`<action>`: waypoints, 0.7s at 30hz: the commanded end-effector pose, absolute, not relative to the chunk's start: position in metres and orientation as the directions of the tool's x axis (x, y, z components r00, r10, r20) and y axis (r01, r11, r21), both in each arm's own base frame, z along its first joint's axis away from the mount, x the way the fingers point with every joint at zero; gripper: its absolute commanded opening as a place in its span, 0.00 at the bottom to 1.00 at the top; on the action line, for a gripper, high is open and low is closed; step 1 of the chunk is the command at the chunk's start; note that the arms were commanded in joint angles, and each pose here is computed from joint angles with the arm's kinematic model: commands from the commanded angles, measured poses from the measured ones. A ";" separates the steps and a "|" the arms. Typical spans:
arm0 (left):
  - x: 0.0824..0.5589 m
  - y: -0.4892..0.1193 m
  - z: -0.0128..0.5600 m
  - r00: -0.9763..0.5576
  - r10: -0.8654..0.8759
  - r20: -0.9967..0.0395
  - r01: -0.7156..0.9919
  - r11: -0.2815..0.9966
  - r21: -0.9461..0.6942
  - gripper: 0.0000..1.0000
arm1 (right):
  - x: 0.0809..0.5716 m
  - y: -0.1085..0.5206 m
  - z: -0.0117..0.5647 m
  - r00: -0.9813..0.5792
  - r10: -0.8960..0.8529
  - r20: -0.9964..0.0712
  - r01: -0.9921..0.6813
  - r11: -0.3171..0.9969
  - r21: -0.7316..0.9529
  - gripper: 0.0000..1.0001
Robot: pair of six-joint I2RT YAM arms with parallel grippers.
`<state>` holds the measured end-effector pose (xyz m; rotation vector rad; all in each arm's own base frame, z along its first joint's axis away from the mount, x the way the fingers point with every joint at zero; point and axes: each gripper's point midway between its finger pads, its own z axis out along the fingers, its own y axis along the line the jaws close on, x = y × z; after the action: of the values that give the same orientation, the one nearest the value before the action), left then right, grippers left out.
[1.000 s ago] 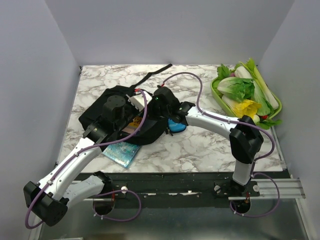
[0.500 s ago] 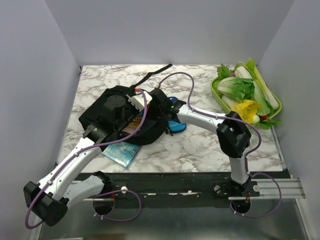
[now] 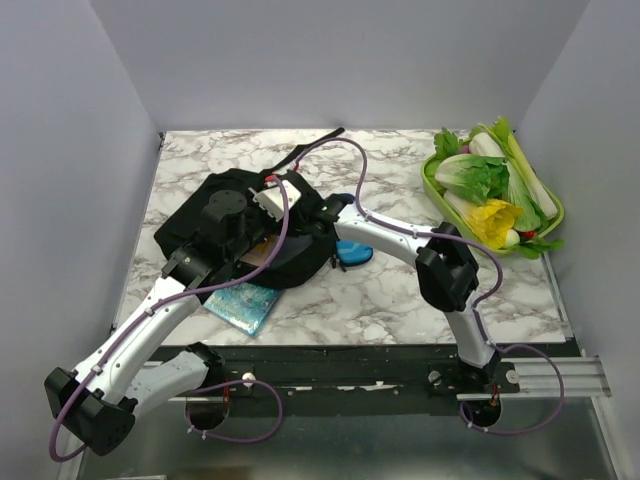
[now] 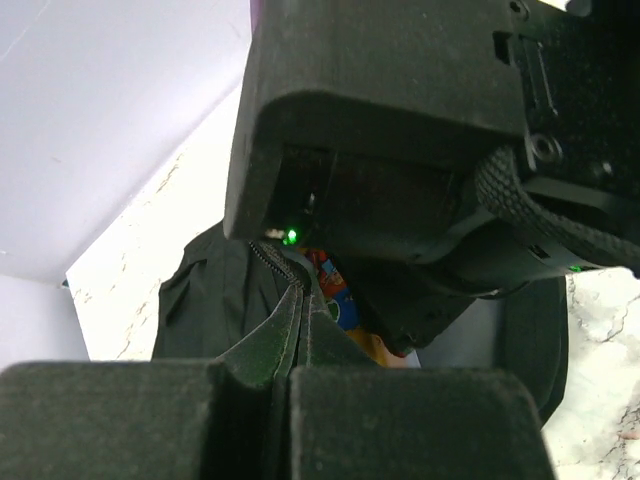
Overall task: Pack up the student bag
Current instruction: Place the book in the student bag.
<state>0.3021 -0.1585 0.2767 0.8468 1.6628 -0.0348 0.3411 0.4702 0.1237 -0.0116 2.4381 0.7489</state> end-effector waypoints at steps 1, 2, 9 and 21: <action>0.299 -0.158 0.287 0.010 0.482 -0.876 0.531 0.740 0.414 0.00 | 0.325 0.449 0.122 -0.822 0.151 -0.549 -0.149 0.874 0.463 0.31; 0.299 -0.156 0.281 -0.001 0.493 -0.870 0.530 0.738 0.417 0.07 | 0.324 0.440 0.124 -0.815 0.157 -0.557 -0.139 0.882 0.451 0.39; 0.266 -0.156 0.252 -0.072 0.537 -0.841 0.682 0.641 0.351 0.76 | 0.268 0.363 0.147 -0.774 0.217 -0.595 -0.173 0.831 0.528 0.52; 0.202 -0.086 0.172 -0.095 0.764 -0.638 0.919 0.314 0.240 0.78 | 0.178 0.376 0.129 -0.763 -0.077 -0.641 -0.552 0.593 0.586 0.52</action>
<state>0.2526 -0.0885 0.2052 1.1109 1.9339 -0.1587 0.2039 0.3572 0.1462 -0.2912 2.2683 0.9842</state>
